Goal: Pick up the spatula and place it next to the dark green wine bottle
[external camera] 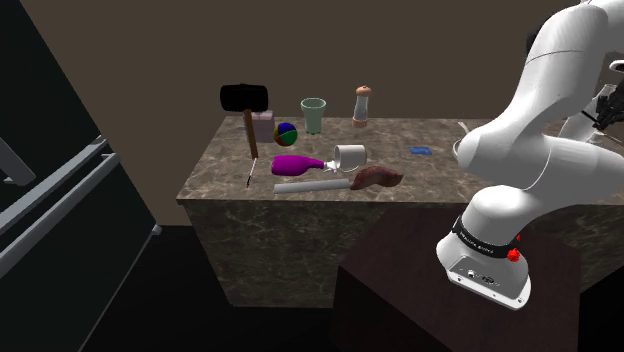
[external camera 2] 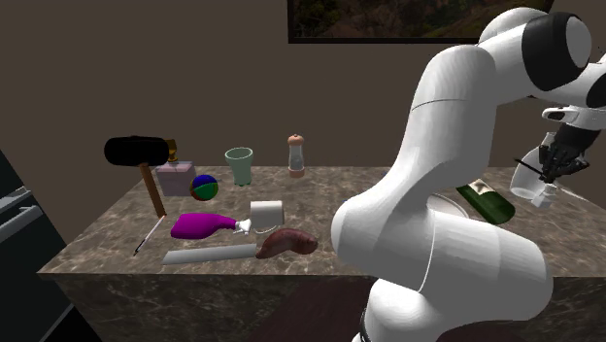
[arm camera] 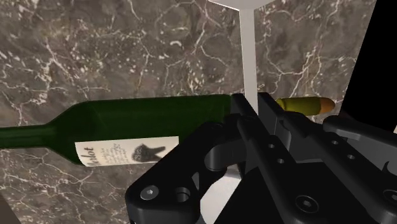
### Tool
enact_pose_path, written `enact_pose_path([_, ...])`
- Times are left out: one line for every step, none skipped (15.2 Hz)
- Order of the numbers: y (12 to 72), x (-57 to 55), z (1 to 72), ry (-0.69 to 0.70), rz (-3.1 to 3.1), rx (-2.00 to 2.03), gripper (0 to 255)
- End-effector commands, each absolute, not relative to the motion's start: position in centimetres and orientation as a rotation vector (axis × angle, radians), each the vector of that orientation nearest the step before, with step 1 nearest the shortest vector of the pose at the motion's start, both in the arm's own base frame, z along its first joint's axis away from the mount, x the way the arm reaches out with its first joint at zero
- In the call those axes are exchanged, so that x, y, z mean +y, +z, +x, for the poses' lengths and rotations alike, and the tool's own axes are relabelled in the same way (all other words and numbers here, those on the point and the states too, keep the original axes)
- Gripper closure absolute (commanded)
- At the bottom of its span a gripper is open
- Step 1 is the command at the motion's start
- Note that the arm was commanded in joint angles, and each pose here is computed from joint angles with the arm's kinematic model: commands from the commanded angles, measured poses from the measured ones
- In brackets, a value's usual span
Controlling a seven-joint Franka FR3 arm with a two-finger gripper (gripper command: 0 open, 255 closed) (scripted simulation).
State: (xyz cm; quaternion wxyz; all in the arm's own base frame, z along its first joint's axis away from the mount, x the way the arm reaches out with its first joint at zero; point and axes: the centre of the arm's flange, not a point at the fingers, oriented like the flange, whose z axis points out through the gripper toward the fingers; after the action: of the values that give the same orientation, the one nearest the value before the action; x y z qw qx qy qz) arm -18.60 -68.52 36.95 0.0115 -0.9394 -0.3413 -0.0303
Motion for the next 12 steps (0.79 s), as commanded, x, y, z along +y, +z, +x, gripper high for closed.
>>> enact_pose_path([36.7, -69.9, -22.0, -0.097, -2.929, -1.066, 255])
enact_pose_path([36.2, -69.9, -22.0, -0.097, -2.929, -1.066, 255])
enact_pose_path([35.7, -69.9, -22.0, -0.097, -2.929, -1.066, 255])
enact_pose_path([35.2, -69.9, -22.0, -0.097, -2.929, -1.066, 255])
enact_pose_path([34.6, -69.9, -22.0, -0.097, -2.929, -1.066, 255])
enact_pose_path([34.1, -69.9, -22.0, -0.097, -2.929, -1.066, 255])
enact_pose_path([33.6, -69.9, -22.0, -0.097, -2.929, -1.066, 255])
enact_pose_path([33.1, -69.9, -22.0, -0.097, -2.929, -1.066, 255])
enact_pose_path([32.5, -69.9, -22.0, -0.097, -2.929, -1.066, 255])
enact_pose_path([32.0, -69.9, -22.0, -0.097, -2.929, -1.066, 255])
enact_pose_path([31.5, -69.9, -22.0, -0.097, -2.929, -1.066, 255])
enact_pose_path([30.9, -69.9, -22.0, -0.097, -2.929, -1.066, 255])
